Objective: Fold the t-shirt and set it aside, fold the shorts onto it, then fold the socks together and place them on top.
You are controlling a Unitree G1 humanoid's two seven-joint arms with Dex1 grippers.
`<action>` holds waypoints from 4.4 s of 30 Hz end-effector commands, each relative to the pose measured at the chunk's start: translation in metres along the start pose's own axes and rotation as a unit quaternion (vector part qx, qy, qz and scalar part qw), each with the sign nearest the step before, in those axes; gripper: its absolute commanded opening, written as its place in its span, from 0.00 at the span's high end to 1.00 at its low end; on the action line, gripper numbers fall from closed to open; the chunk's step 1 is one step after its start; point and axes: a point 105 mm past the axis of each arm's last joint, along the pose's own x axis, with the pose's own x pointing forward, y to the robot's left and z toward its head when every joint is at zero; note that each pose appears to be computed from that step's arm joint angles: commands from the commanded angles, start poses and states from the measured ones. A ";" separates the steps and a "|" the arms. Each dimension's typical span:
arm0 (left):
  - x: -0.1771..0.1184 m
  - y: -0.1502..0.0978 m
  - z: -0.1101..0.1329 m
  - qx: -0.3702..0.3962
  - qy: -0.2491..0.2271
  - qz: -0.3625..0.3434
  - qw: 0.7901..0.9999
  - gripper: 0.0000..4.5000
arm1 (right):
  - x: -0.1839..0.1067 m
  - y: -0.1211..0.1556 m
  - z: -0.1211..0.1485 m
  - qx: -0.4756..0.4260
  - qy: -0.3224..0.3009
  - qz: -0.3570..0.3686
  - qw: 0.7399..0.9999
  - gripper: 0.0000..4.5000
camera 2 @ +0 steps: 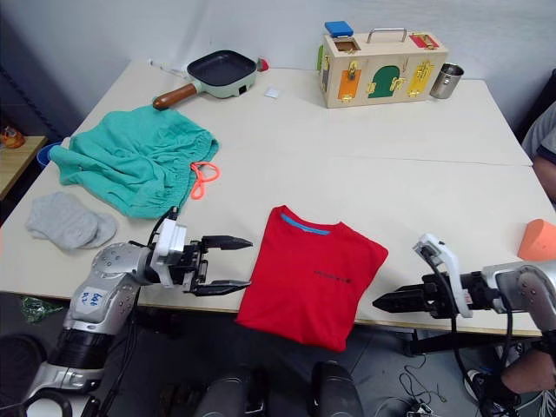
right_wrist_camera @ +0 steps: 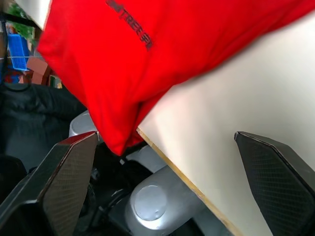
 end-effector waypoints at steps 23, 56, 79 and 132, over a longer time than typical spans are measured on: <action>-0.003 -0.007 0.013 0.034 -0.002 0.031 0.999 0.00 | 0.074 0.012 0.037 0.029 -0.072 0.019 0.997 0.76; -0.004 0.001 0.010 0.036 0.004 0.042 0.998 0.00 | -0.097 -0.144 0.096 -0.247 0.001 -0.400 0.882 0.99; -0.017 0.003 0.045 0.031 -0.049 0.073 0.996 0.00 | -0.179 -0.124 0.122 -0.267 -0.082 -0.481 0.831 0.29; -0.208 0.100 -0.017 0.001 0.346 0.524 0.778 0.00 | 0.040 0.058 0.041 -0.529 -0.411 -0.015 0.743 0.00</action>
